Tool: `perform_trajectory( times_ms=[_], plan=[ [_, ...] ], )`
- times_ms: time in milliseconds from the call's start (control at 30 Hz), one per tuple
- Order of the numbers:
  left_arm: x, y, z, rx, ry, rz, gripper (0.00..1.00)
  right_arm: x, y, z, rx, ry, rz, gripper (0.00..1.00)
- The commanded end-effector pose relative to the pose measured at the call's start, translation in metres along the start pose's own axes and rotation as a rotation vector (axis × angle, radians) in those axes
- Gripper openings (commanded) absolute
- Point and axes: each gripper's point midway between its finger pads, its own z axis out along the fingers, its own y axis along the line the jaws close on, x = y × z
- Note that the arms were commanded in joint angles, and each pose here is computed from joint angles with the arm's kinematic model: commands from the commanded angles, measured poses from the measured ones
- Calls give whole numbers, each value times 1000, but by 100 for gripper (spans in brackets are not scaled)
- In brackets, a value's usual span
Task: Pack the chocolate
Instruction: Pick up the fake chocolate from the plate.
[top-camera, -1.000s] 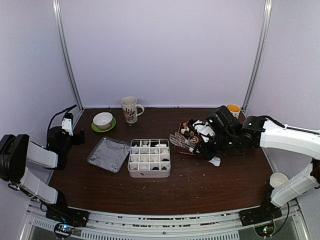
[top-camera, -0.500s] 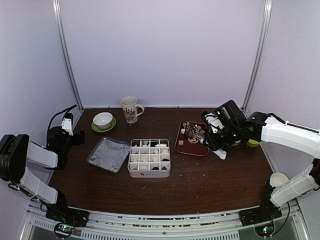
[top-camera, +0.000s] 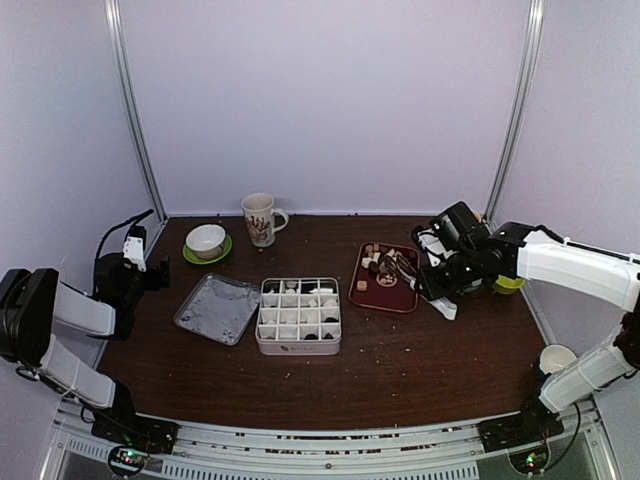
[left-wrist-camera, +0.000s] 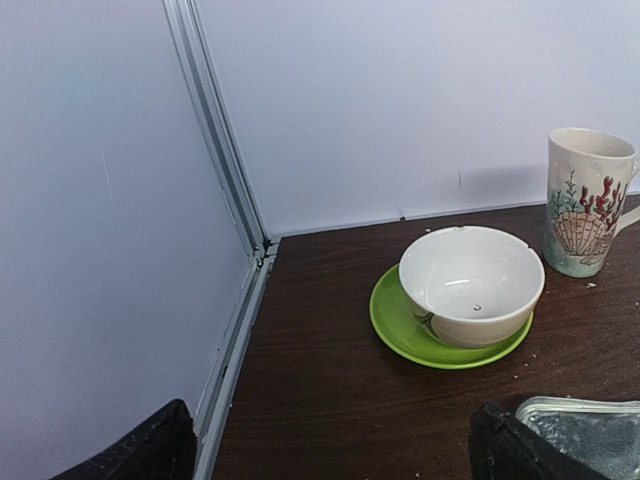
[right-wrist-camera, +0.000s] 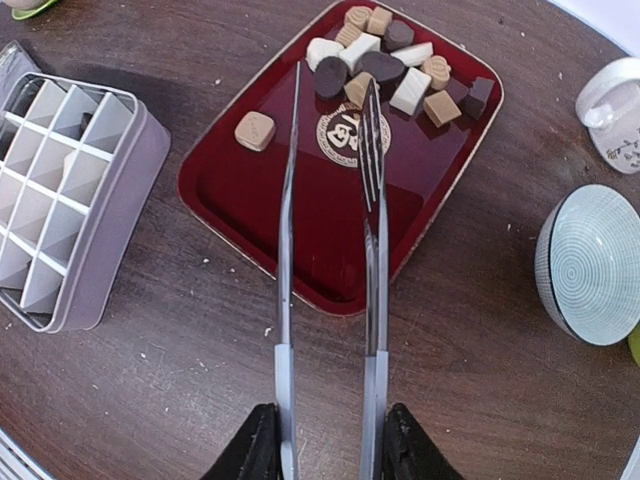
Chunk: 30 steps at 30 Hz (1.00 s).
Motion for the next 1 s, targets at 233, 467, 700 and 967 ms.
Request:
perform_trajectory(
  times_ms=[233,467,700,967],
  plan=[
    [-10,6,3,-19,-34,-11,98,-4,-23,13,70,67,53,36],
    [-10,5,3,-18,-32,-10,98,0,-28,15,92,86,45,36],
    [-10,6,3,-19,-34,-10,98,-6,-37,18,74,60,112,36],
    [-10,6,3,-20,-34,-10,98,-15,-44,31,66,83,138,35]
  ],
)
